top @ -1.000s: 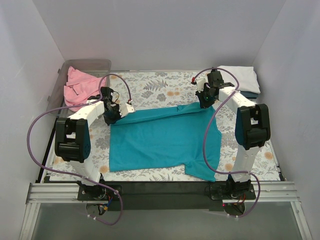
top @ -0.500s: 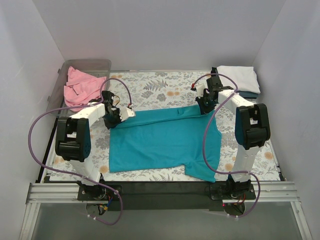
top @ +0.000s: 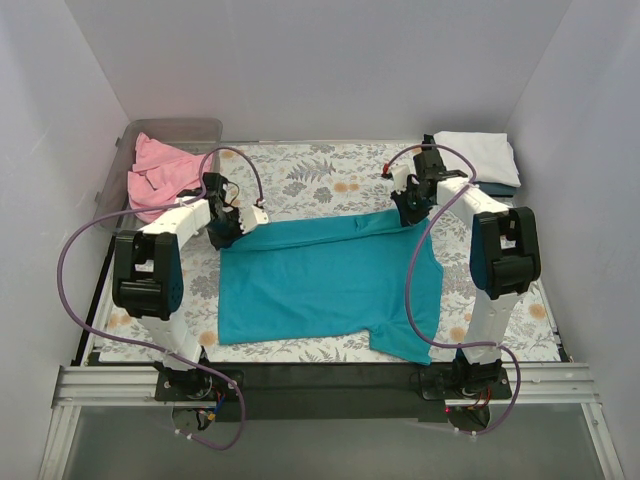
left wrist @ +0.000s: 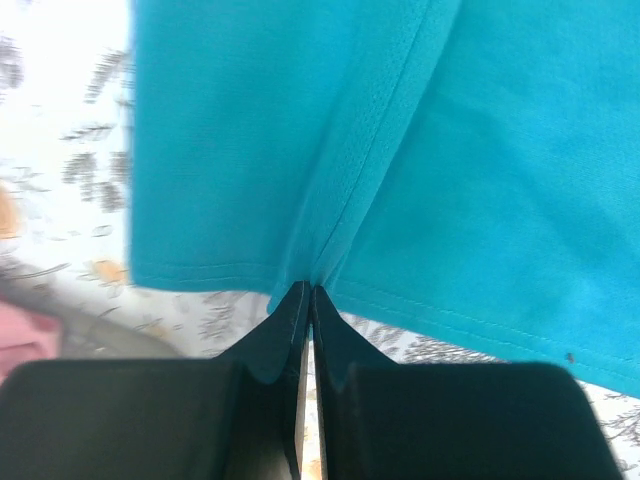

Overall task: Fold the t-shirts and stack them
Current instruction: Fold the tshirt

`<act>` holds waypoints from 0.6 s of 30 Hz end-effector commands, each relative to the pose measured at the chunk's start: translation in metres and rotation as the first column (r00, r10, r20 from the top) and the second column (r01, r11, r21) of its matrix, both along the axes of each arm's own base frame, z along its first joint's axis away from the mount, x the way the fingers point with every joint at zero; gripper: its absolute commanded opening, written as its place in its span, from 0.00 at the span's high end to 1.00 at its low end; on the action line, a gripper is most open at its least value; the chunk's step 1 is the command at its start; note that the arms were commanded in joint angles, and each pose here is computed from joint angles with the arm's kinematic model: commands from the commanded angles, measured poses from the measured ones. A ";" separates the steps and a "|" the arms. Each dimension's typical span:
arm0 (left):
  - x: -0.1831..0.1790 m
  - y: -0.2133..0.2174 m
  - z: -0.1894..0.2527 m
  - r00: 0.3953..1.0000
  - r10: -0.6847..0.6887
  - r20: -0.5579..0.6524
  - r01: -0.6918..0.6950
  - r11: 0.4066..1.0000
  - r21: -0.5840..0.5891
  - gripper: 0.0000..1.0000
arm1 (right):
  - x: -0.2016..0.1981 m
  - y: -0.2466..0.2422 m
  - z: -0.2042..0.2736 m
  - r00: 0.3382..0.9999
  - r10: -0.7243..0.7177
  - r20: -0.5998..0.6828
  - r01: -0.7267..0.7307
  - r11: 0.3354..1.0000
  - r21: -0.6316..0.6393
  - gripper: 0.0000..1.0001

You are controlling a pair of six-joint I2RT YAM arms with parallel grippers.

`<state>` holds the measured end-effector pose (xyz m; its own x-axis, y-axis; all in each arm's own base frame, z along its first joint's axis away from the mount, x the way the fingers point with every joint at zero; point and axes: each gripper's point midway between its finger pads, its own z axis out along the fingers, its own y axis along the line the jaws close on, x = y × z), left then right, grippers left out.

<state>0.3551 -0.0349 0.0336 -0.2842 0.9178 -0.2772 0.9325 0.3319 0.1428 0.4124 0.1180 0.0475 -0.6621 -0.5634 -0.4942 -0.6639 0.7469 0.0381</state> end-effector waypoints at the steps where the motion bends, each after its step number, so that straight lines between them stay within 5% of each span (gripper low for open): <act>1: 0.016 0.001 0.028 0.998 0.010 0.061 -0.009 1.000 -0.016 1.00 | 0.017 0.004 0.043 0.995 0.000 0.098 -0.004 0.999 0.038 0.99; 18: 0.000 0.007 -0.005 1.000 0.003 -0.020 -0.002 1.000 0.011 1.00 | -0.010 -0.001 0.001 0.999 0.034 -0.011 -0.034 0.999 0.015 0.99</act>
<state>0.3558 -0.0304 0.0304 -0.2942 0.9172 -0.2686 0.9328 0.3368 0.1282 0.4049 0.1185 0.0512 -0.6558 -0.5663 -0.4992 -0.6740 0.7371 0.0494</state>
